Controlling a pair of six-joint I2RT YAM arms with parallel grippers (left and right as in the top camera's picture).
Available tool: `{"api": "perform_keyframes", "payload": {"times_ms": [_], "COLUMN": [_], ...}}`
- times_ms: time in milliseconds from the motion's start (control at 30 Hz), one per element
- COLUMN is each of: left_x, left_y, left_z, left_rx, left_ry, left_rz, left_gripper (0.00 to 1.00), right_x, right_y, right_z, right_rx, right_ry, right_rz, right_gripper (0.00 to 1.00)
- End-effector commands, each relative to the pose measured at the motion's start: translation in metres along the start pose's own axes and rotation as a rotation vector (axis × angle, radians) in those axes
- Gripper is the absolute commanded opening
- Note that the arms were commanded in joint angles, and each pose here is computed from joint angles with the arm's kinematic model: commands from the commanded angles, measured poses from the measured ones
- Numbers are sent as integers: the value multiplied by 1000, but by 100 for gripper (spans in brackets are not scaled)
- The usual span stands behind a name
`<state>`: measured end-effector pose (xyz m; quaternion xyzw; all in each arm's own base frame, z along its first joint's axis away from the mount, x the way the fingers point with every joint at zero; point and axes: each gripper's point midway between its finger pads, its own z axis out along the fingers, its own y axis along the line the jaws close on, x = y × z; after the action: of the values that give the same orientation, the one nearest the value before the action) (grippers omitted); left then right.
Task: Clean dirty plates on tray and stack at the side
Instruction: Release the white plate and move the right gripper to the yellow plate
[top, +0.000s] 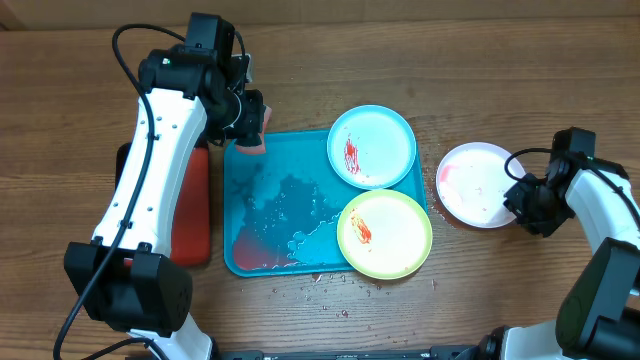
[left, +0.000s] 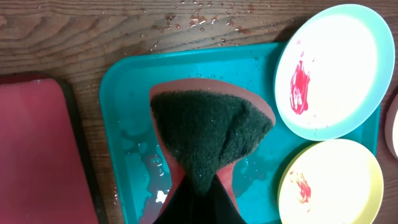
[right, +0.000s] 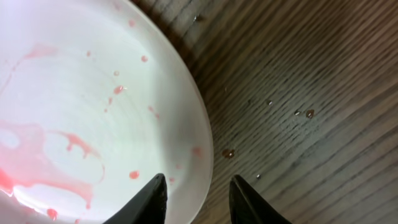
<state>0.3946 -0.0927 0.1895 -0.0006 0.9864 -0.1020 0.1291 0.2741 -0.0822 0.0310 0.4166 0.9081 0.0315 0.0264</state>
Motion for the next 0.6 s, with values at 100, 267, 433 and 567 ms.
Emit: {"api": "perform_keyframes", "payload": {"times_ms": [100, 267, 433, 567], "left_x": [0, 0, -5, 11], "left_y": [-3, -6, -15, -3], "left_z": [0, -9, -57, -85], "left_rx": [13, 22, 39, -25], "left_ry": [0, -7, -102, -124], "left_rz": [-6, 17, 29, -45], "left_gripper": [4, 4, 4, 4], "right_x": [16, 59, 102, 129], "right_y": [52, 78, 87, 86], "right_z": [-45, -62, -53, -35], "right_rx": [-243, -322, -277, -205], "right_ry": [100, 211, 289, 309], "right_rz": [-170, -371, -527, -621], "right_gripper": [36, 38, 42, 42]}}
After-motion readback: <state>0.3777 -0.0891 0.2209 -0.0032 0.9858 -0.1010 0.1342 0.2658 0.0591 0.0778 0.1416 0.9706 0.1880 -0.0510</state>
